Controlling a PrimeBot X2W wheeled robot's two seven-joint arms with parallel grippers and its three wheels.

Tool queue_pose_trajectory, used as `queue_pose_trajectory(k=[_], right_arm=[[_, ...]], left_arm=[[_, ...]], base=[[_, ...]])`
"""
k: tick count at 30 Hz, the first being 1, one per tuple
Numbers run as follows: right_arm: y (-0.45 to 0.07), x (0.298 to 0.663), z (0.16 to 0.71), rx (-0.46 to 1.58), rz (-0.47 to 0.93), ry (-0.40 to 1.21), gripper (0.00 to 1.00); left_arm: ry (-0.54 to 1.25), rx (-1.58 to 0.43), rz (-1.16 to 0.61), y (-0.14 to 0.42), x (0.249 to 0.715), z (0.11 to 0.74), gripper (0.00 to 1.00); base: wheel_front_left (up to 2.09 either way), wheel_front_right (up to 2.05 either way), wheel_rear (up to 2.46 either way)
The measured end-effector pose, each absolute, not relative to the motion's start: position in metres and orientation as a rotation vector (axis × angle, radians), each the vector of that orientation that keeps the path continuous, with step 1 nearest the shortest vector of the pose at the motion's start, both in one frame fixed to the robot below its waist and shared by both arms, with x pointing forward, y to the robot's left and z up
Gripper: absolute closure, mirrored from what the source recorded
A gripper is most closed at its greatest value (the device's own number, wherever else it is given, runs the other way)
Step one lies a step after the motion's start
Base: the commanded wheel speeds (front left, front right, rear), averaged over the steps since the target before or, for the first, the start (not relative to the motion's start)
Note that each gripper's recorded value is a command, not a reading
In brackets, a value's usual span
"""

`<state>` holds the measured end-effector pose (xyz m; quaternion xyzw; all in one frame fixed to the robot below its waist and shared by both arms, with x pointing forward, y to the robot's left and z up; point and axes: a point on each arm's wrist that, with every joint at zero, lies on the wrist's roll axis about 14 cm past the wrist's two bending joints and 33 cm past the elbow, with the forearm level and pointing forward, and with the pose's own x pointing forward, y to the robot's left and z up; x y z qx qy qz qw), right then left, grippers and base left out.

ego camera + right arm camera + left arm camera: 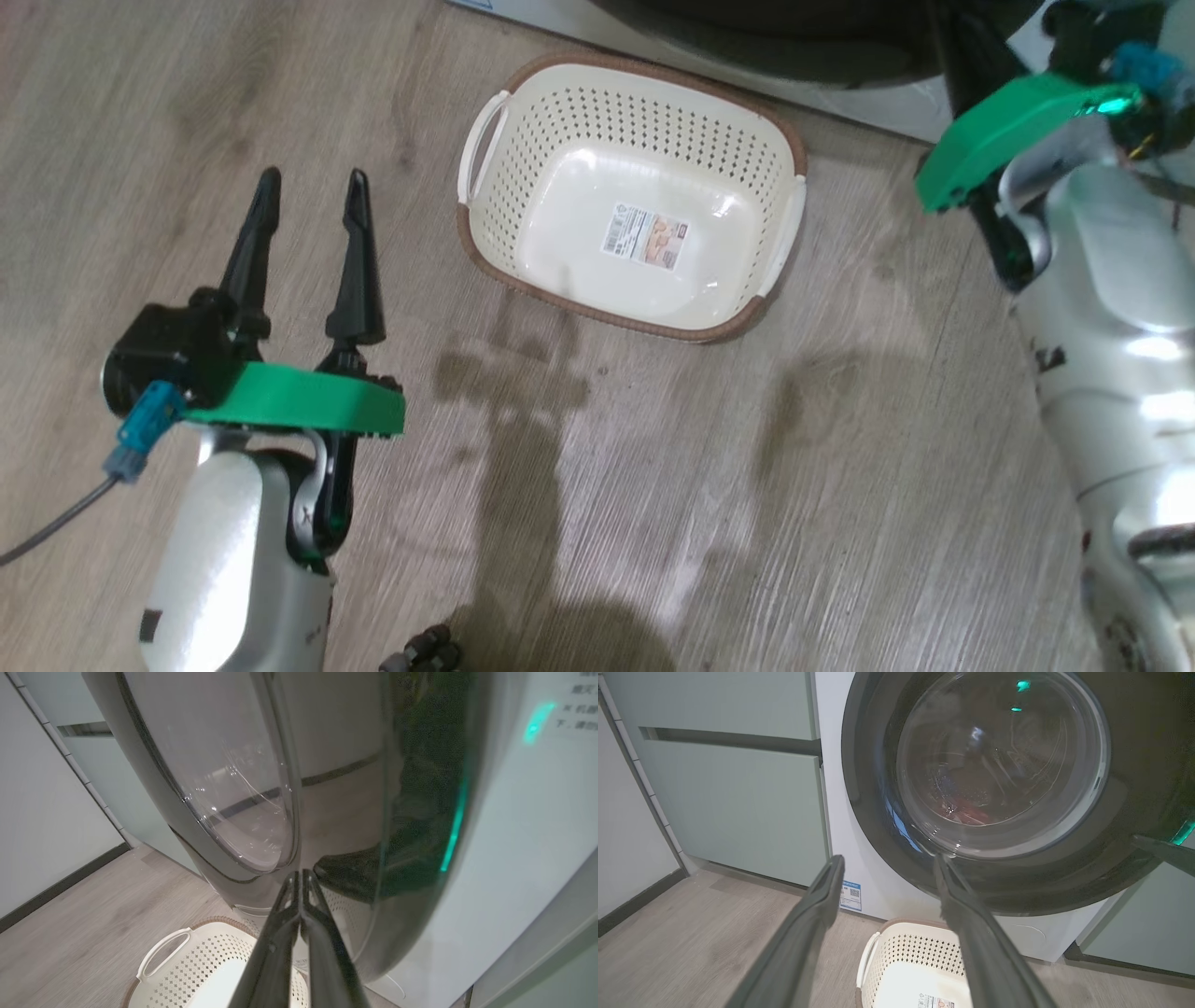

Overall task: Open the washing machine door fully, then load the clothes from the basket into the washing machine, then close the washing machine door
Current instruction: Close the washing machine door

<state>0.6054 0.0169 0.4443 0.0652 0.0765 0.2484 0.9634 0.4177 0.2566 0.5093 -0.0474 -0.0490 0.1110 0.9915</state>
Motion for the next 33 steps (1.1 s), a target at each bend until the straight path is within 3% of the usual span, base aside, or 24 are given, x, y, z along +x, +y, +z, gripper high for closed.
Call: queue_pose_trajectory(k=[13, 33], right_arm=[[0.003, 0.663, 0.462, 0.139, 0.430, 0.088, 1.00], [-0.004, 0.662, 0.486, 0.137, 0.400, 0.060, 1.00]], left_arm=[[-0.093, -0.082, 0.227, 0.263, 0.429, 0.505, 0.00], [-0.111, -0.081, 0.222, 0.260, 0.424, 0.515, 0.00]], base=[[0.00, 0.00, 0.00], [0.00, 0.00, 0.00]])
